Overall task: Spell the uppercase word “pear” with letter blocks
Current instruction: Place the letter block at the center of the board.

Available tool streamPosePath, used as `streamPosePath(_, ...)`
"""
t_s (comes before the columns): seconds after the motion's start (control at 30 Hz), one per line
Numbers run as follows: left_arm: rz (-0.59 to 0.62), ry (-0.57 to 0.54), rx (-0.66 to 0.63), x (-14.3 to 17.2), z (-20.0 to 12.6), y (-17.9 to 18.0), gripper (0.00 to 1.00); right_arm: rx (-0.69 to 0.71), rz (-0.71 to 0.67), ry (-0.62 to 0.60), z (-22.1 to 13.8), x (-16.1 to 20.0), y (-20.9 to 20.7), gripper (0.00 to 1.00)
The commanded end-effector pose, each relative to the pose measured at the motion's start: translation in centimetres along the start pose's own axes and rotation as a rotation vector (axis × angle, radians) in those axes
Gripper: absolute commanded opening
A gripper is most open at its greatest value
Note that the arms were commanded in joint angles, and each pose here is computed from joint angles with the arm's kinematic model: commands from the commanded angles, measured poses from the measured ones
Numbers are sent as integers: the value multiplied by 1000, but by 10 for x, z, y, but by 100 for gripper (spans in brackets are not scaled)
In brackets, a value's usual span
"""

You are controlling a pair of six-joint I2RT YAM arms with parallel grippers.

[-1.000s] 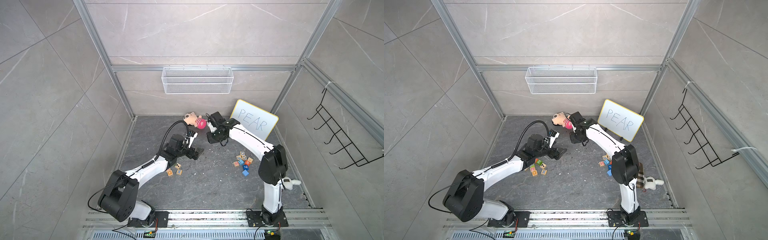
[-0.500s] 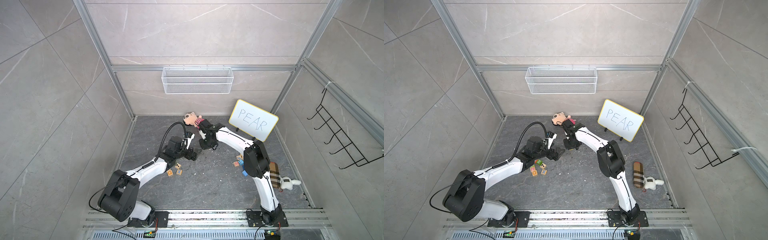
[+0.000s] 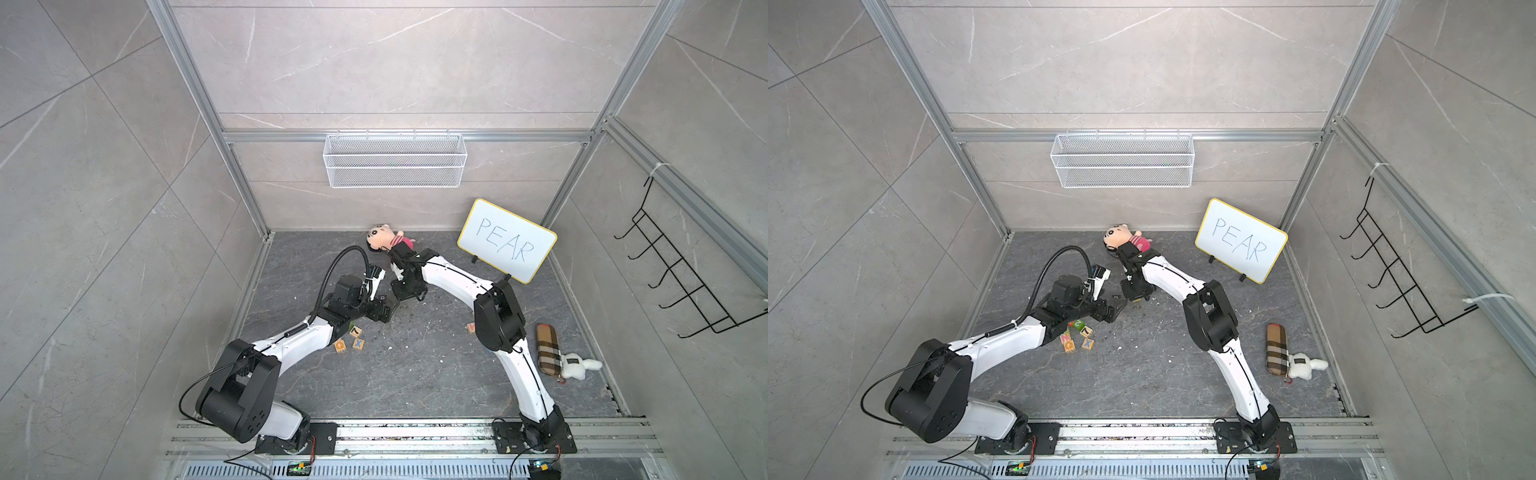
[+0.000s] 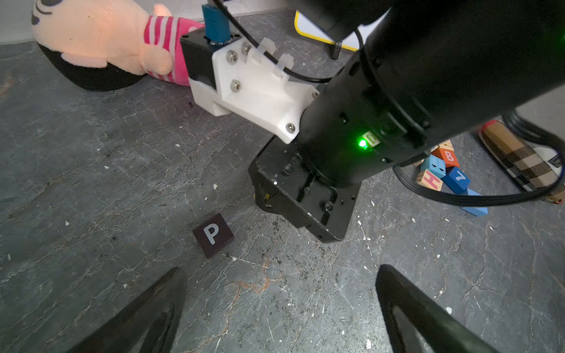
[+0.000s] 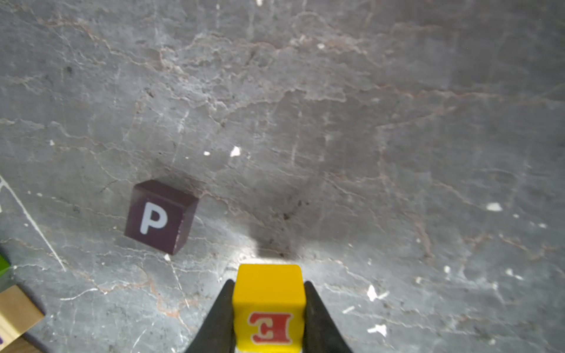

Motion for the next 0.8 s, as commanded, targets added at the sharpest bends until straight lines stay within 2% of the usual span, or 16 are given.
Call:
streamPosePath(0.0,-8,-40,-25,-8,-4,5,99,28,-23,19,9,4,6,30)
streamPosePath(0.37,-17,-30,-32,-6,-6,5,99,53,-30,48,27,5,7,33)
streamPosePath(0.47,-14,-29,-31,-8,-8,5,99,51,-33,41,27,5,8,40)
streamPosePath(0.57,-9,-37,-35,-11,-12,5,99,58,-34,45,26,7,8,55)
streamPosePath(0.77,3,-58,-42,-20,-18,5,99,76,-35,19,16,9,3,67)
Point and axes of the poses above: each gripper's point midway between its finger pads, its own z axis out along the fingers, its own y axis along the line the jaws close on, x = y × z, the point moved 4 cm from there along -z, back along the fingers, and after that the axes turned 15 degrees about z, right-handed, at the moved point
